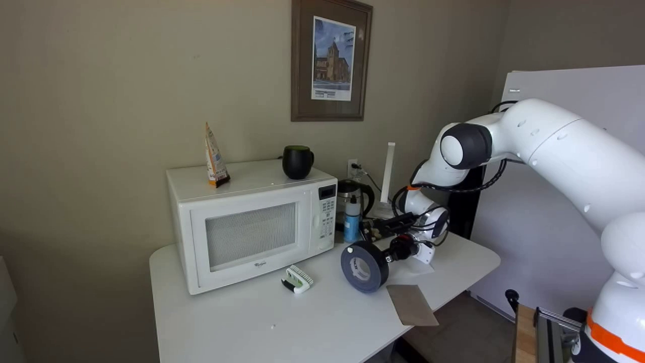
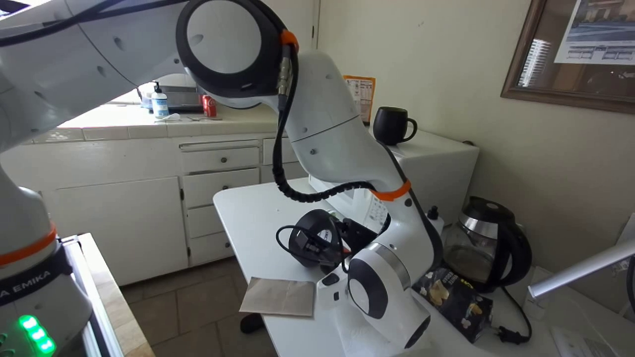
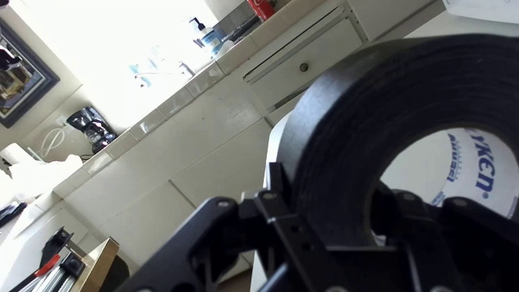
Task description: Move the black masking tape to the left
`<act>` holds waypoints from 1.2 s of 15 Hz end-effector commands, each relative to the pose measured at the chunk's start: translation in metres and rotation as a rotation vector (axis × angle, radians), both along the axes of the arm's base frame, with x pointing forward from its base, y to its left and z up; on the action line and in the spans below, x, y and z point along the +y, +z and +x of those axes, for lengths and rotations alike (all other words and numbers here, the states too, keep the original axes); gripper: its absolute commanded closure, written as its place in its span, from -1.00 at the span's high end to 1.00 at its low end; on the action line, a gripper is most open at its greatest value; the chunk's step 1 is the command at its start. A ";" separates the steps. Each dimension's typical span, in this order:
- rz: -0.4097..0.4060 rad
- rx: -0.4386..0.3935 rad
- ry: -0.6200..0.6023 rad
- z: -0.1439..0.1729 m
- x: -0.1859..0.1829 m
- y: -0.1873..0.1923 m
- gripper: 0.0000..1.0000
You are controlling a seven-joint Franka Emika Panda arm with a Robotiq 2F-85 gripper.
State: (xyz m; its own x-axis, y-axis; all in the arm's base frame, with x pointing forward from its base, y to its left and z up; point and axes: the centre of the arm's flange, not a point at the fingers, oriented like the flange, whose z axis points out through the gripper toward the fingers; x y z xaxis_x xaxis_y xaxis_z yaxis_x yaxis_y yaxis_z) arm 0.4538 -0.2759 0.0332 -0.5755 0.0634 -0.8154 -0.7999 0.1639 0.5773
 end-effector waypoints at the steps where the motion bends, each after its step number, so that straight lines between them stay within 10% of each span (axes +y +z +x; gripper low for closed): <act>1: 0.026 0.044 -0.026 0.006 -0.001 0.009 -0.57; 3: 0.037 0.069 -0.028 0.006 -0.002 0.010 -0.57; 4: 0.038 0.075 -0.027 0.006 -0.002 0.011 0.43; 9: 0.056 0.076 -0.035 0.010 -0.002 0.017 0.99; 15: 0.038 0.041 -0.026 0.010 -0.008 0.024 1.00; 18: -0.138 0.015 -0.065 -0.014 -0.068 0.058 1.00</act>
State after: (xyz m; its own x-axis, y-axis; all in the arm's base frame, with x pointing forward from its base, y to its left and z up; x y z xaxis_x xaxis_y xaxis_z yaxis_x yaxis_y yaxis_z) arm 0.4630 -0.2859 0.0501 -0.6086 0.0811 -0.7893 -0.7681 0.1893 0.6117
